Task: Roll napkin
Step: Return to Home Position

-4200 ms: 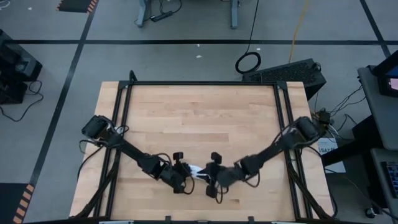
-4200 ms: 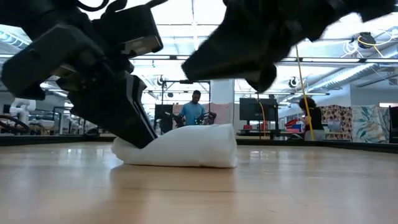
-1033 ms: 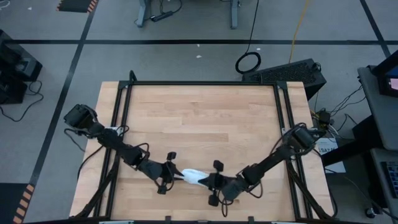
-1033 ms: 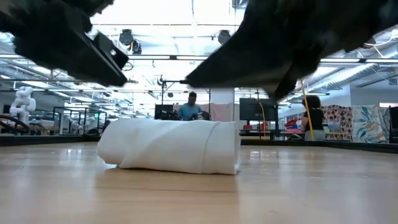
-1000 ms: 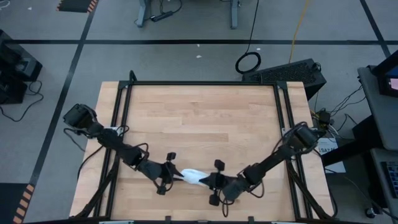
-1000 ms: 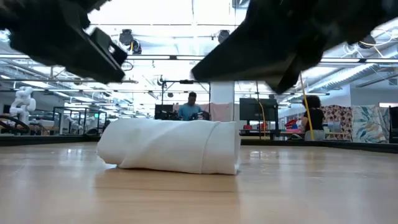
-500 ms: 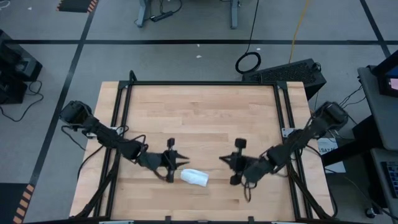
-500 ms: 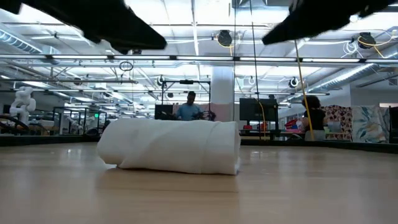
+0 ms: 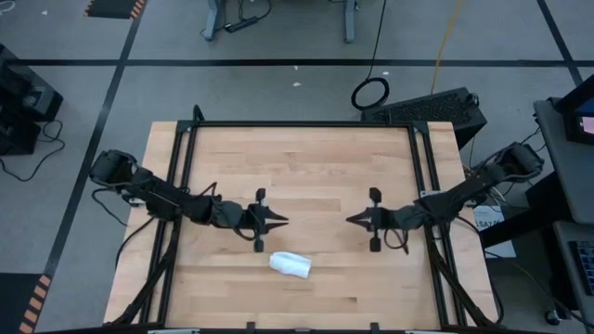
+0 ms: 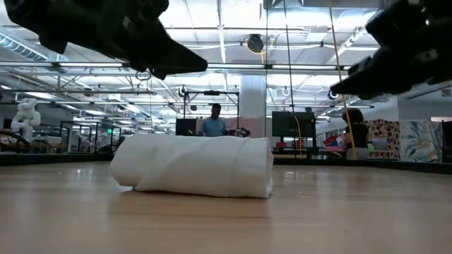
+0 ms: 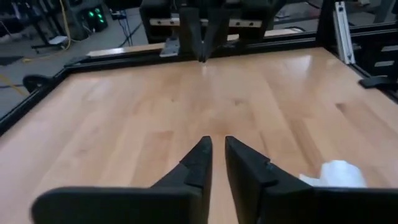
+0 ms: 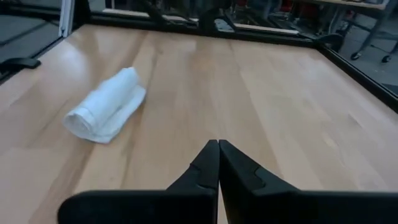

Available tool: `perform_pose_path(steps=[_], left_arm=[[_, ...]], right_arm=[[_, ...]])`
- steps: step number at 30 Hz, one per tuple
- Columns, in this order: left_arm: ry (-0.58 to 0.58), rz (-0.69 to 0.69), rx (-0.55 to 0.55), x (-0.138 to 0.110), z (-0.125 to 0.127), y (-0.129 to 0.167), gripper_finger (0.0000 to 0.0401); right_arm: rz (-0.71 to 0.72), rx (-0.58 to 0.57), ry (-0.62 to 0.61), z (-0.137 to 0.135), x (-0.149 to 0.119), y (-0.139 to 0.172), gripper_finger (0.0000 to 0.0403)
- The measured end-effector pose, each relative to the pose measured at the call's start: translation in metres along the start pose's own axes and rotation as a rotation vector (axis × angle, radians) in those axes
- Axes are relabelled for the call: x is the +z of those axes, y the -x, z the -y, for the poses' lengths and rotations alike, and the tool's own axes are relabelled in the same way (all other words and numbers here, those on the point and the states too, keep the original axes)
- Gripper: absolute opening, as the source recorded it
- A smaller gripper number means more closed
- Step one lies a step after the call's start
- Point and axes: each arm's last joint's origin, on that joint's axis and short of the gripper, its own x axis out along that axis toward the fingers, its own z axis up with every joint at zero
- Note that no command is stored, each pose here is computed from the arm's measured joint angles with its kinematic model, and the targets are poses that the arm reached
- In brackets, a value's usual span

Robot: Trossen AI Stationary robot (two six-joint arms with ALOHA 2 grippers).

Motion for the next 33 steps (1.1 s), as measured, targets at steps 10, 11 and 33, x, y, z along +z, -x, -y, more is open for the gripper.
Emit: perform_pose_path(steps=[10,11,33], left_arm=[[0.031,0.003,-0.001,-0.030,-0.017,0.011,0.0004],[0.034,0.015,-0.004,-0.032,-0.017,0.013,0.0003],[0.095,0.171,-0.053,-0.077,-0.033,0.091,0.0002]], right_arm=[[0.105,0.069,-0.021,0.023,-0.029,0.026,0.0000],[0.116,0.071,-0.020,0.025,-0.030,0.027,0.0000],[0.149,-0.018,0.065,0.046,-0.025,0.024,0.0000]])
